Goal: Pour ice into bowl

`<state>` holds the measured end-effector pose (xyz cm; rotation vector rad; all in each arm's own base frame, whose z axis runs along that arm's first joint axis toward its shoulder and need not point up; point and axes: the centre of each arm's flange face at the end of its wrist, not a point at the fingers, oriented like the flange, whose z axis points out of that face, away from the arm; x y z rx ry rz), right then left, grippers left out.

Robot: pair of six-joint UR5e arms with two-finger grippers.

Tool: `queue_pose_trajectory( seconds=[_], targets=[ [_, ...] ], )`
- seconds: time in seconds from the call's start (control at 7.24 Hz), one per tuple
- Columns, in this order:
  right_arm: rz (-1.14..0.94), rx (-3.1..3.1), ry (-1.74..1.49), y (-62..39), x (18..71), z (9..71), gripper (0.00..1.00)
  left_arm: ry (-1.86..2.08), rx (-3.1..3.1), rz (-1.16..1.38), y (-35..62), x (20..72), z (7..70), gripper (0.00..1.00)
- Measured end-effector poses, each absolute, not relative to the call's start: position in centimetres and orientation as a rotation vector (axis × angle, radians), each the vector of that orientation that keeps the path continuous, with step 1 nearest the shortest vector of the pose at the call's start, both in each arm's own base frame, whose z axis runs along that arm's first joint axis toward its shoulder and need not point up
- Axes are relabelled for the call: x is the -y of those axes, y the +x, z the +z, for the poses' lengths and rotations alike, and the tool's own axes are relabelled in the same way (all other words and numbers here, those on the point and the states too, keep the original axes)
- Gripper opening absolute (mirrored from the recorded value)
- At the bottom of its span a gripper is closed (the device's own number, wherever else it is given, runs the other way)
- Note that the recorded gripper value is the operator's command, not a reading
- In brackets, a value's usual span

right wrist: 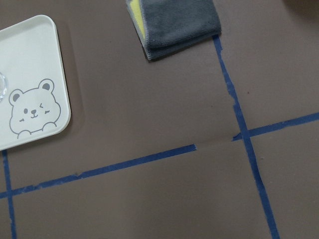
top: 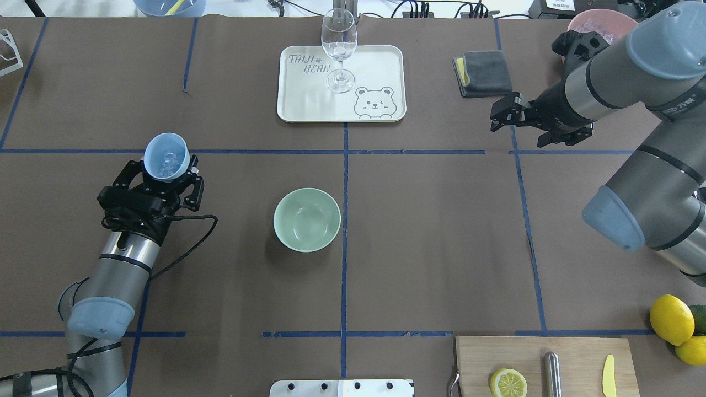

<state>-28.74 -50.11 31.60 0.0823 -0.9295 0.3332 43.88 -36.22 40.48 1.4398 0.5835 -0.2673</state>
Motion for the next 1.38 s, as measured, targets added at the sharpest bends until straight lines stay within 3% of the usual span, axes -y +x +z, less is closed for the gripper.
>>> queue_pose_trajectory(
  seconds=[0.28, 0.83, 1.38],
  targets=[
    [0.324, 0.915, 0.086, -28.0, 50.1, 32.7, 1.00, 1.416, -0.525, -0.177, 47.6, 35.5, 34.6, 0.00],
    [0.320, 0.906, 0.090, -27.5, 50.3, 33.3, 1.00, 1.356, -0.376, 0.037, 53.6, 32.8, 29.4, 0.00],
    [0.314, 0.902, 0.100, -27.0, 50.6, 33.4, 1.00, 1.385, -0.057, 0.375, 55.1, 32.4, 28.4, 0.00]
  ],
)
